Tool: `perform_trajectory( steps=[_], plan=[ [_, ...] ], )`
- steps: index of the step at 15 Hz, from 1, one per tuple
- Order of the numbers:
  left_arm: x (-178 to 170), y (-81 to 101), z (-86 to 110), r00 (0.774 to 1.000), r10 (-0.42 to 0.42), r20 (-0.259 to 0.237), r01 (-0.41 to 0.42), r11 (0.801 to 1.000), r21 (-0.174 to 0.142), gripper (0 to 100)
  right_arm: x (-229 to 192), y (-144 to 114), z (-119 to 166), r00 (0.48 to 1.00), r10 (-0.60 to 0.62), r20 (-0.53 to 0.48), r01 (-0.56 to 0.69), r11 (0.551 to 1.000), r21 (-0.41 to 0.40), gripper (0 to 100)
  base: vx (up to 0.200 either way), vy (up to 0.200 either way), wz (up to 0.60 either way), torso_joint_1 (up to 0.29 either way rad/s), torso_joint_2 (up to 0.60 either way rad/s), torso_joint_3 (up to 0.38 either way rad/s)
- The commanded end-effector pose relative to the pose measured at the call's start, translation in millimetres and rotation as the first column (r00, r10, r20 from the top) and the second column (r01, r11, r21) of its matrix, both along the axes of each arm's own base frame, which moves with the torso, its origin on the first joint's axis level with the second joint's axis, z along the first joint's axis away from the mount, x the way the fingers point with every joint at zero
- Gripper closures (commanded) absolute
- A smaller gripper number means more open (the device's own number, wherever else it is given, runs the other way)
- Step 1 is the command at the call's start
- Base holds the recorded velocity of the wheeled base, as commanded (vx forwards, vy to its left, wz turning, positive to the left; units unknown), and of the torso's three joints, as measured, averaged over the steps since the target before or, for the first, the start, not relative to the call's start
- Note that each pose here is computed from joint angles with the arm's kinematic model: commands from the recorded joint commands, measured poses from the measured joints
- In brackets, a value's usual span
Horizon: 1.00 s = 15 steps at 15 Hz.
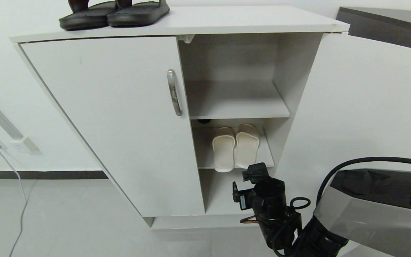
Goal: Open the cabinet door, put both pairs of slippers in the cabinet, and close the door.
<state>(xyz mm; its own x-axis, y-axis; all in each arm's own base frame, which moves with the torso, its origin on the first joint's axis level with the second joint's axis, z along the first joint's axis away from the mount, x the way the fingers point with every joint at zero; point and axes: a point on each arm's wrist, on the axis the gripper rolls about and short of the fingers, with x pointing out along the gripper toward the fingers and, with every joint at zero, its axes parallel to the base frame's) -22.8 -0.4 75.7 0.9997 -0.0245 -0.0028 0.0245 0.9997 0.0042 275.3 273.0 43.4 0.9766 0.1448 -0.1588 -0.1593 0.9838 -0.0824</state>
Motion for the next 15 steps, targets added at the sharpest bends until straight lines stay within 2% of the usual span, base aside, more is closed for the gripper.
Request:
perform_trajectory(
  steps=[1, 7, 12, 15],
  plan=[
    [0.1, 0.0, 0.0, 1.000, 0.000, -0.002, 0.000, 1.000, 0.000, 100, 0.0, 0.4, -2.3, 1.000, 0.001, -0.004, -0.001, 1.000, -0.005, 0, 0.000, 0.000, 0.00, 0.000, 0.00, 0.000],
    [0.1, 0.0, 0.0, 1.000, 0.000, -0.002, 0.000, 1.000, 0.000, 100, 1.1, 0.7, -6.9, 1.000, -0.006, -0.002, 0.006, 1.000, -0.002, 0, 0.000, 0.000, 0.00, 0.000, 0.00, 0.000],
    [0.2, 0.0, -0.5, 1.000, 0.000, -0.003, 0.000, 1.000, 0.008, 100, 2.7, -0.5, -5.3, 1.000, -0.016, 0.006, 0.016, 1.000, 0.005, 0, 0.000, 0.000, 0.00, 0.005, 0.00, 0.159],
    [0.2, 0.0, -0.5, 1.000, 0.000, -0.003, 0.000, 1.000, 0.008, 100, 3.4, -0.2, 3.0, 0.997, -0.037, 0.061, 0.034, 0.998, 0.056, 0, 0.000, 0.000, 0.00, -0.001, 0.00, 0.203]
  ],
)
